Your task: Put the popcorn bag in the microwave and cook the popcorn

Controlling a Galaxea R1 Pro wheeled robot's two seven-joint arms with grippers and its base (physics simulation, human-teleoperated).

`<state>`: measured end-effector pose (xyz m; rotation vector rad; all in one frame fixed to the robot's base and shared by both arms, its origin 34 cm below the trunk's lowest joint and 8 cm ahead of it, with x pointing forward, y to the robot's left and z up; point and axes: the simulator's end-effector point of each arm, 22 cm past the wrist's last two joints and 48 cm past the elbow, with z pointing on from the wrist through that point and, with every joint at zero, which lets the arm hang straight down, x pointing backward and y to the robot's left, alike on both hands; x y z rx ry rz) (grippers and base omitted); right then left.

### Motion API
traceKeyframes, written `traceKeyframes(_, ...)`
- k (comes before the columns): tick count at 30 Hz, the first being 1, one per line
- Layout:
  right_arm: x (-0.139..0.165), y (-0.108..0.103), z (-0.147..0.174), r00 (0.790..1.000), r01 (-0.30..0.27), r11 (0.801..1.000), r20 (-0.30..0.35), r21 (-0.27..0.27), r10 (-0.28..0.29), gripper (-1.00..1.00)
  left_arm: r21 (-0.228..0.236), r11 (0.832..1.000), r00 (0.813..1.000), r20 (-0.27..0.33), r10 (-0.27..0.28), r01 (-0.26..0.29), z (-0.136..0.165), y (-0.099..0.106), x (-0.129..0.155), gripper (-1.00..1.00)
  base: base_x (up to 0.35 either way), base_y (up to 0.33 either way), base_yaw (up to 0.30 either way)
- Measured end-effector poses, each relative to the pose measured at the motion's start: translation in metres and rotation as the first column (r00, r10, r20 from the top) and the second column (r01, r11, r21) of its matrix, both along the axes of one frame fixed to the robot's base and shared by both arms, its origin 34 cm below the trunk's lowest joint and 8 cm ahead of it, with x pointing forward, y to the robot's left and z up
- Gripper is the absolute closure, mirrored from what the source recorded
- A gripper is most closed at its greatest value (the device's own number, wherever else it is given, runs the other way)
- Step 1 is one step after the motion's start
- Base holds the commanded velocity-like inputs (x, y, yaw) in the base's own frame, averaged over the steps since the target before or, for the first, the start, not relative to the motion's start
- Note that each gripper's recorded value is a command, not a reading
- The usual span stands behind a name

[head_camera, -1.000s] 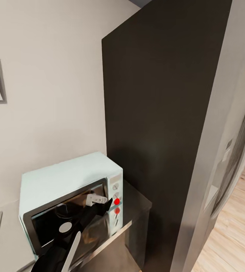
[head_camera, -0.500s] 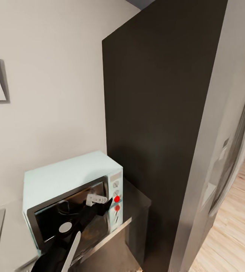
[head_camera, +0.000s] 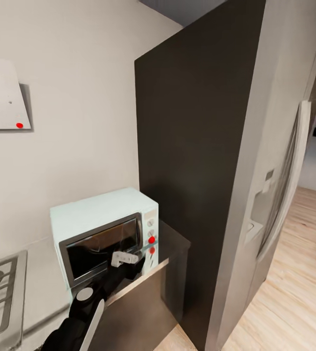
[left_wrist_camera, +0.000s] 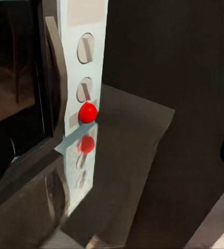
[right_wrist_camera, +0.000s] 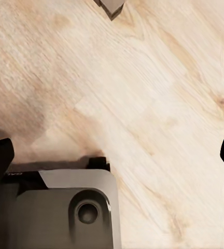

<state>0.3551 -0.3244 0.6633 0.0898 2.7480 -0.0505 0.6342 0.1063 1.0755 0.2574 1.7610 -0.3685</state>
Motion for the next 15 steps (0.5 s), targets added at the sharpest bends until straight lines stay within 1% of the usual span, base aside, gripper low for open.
traceKeyframes(6,0.0,0.0,0.0,1.0,0.0,1.0,0.0,0.0,0.0,-1.0,0.001,1.0,1.0,-0.008,0.0,0.001,-0.004,0.0,0.0,-1.0,-0.342,0.0,0.0)
traceKeyframes(8,0.0,0.0,0.0,1.0,0.0,1.0,0.0,0.0,0.0,-1.0,0.003,1.0,1.0,-0.022,-0.001,0.001,-0.011,-0.001,-0.001,-1.0,-0.342,0.0,0.0)
traceKeyframes(13,0.0,0.0,0.0,1.0,-0.001,1.0,0.0,0.0,0.001,-1.0,0.013,1.0,0.995,-0.104,-0.005,0.007,-0.051,-0.002,-0.007,-1.0,-0.335,0.0,0.0)
traceKeyframes(15,0.0,0.0,0.0,1.0,0.0,1.0,0.0,-0.001,0.0,-1.0,0.018,1.0,0.991,-0.135,-0.007,0.009,-0.074,-0.003,-0.011,-1.0,-0.18,0.0,0.0)
